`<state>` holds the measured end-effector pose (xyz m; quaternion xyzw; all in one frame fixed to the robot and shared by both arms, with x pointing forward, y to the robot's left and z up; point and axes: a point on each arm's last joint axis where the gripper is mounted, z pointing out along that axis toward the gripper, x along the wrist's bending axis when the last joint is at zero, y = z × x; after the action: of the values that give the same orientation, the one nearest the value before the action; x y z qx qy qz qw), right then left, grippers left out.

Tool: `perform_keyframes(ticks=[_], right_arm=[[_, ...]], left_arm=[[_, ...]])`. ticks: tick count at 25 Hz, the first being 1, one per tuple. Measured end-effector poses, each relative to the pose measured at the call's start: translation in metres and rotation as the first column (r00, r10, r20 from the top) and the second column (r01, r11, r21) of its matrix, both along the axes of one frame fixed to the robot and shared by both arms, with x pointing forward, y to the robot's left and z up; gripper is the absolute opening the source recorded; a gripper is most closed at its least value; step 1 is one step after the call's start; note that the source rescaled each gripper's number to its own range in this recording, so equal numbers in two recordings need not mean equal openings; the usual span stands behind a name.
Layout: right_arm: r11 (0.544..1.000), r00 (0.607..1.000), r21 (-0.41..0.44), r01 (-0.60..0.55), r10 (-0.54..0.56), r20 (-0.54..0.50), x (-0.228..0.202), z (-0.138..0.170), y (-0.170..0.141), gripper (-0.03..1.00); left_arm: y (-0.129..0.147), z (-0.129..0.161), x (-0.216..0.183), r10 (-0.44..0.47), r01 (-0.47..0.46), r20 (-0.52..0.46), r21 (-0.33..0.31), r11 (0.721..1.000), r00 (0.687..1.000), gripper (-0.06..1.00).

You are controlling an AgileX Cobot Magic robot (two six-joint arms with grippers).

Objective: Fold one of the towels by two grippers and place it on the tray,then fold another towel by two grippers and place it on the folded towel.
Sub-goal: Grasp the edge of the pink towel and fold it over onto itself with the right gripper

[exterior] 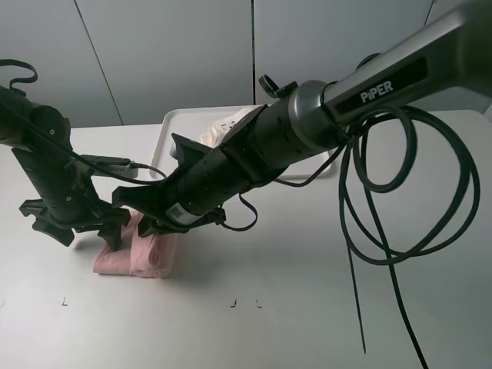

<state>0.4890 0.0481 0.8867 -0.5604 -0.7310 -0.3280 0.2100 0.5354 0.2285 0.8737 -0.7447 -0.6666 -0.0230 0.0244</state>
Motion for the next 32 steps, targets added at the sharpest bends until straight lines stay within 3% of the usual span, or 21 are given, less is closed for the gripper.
perform_keyframes(ticks=[7,12,19,24,28,32], right_arm=[[0.995,0.995,0.007,0.1,-0.1,0.022,0.007,0.0,0.0,0.04],[0.993,0.993,0.012,0.117,-0.118,0.009,0.004,-0.002,0.004,0.04],[0.99,0.988,-0.023,0.137,-0.138,-0.068,-0.002,-0.031,0.007,0.04],[0.99,0.988,-0.027,0.141,-0.142,-0.065,-0.002,-0.032,0.007,0.04],[0.989,0.988,-0.028,0.142,-0.143,-0.063,-0.002,-0.032,0.007,0.04],[0.989,0.988,-0.03,0.142,-0.143,-0.061,-0.001,-0.032,0.006,0.04]], left_arm=[[0.0,0.0,0.0,0.002,-0.002,-0.001,-0.004,1.0,1.0,1.0],[0.0,0.0,0.0,-0.008,0.008,-0.002,-0.004,1.0,1.0,1.0],[-0.001,0.0,0.0,-0.029,0.029,-0.004,-0.007,1.0,1.0,1.0],[-0.003,0.0,-0.001,-0.054,0.053,-0.024,-0.036,0.998,0.998,1.0],[-0.008,0.009,0.004,-0.055,0.053,-0.024,-0.072,0.996,0.998,1.0],[-0.011,0.035,0.015,-0.059,0.063,0.044,-0.089,0.994,0.997,1.0]])
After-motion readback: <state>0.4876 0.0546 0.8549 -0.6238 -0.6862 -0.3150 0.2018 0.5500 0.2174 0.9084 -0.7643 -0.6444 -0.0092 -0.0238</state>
